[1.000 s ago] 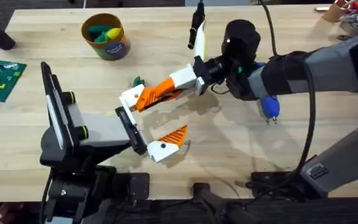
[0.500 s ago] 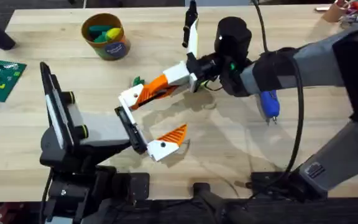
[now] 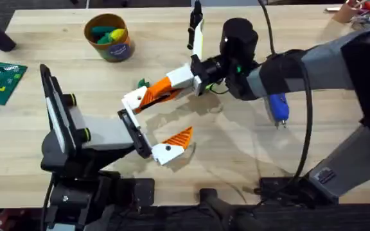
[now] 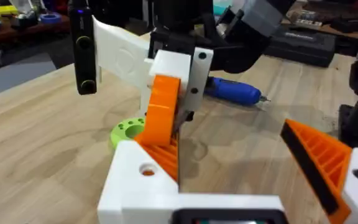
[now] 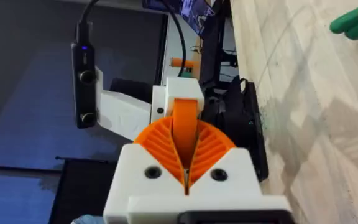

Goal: Pick up the gripper from the table and insert it into the empty holder that is missing its gripper. Then pick up a screw, insert it into the mounting hole, and use the screwdriver to tighten it. Finally, clean up the table by picking up the vegetable and placing it into the bucket.

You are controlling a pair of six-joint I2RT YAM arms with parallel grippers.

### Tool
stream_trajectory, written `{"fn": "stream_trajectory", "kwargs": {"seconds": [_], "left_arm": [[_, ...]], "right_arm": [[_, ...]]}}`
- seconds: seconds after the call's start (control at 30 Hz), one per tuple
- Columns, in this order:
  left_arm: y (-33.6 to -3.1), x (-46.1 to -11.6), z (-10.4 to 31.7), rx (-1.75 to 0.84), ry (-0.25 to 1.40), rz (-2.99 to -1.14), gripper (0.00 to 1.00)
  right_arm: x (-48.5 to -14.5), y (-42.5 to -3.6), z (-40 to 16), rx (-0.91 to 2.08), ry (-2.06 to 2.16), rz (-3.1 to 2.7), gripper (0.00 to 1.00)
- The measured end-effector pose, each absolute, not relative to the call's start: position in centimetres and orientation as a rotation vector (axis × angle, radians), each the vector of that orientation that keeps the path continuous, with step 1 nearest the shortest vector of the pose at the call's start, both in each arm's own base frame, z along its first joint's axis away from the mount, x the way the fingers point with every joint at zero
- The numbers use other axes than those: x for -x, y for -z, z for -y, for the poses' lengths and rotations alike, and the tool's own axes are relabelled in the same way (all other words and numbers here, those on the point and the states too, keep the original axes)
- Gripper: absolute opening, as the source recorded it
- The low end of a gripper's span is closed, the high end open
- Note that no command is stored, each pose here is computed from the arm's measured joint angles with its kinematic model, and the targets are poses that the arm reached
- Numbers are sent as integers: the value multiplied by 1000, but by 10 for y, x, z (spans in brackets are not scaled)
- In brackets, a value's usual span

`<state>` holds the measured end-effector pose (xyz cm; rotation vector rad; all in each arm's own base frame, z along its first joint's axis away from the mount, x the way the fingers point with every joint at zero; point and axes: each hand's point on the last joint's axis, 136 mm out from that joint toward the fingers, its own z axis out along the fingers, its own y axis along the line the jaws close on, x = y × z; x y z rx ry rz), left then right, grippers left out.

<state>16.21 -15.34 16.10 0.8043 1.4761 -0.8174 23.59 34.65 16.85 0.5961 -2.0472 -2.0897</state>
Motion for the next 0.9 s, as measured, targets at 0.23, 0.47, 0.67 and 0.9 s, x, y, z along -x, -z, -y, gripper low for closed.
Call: {"fn": "stream_trajectory", "kwargs": {"seconds": [0.23,0.47,0.67,0.9], "left_arm": [[-161,-162,153,-802,815,-1477,986],[-161,-163,153,-802,815,-1477,986],[-161,-163,153,-802,815,-1477,986],[-161,-163,153,-801,814,-1477,986]], "right_arm": [[-236,-168,-347,-595,2091,2049,20],[-236,-168,-347,-593,2092,2051,21],[-236,-168,-347,-593,2092,2051,18],[-236,-168,-347,-586,2089,2051,114]]}}
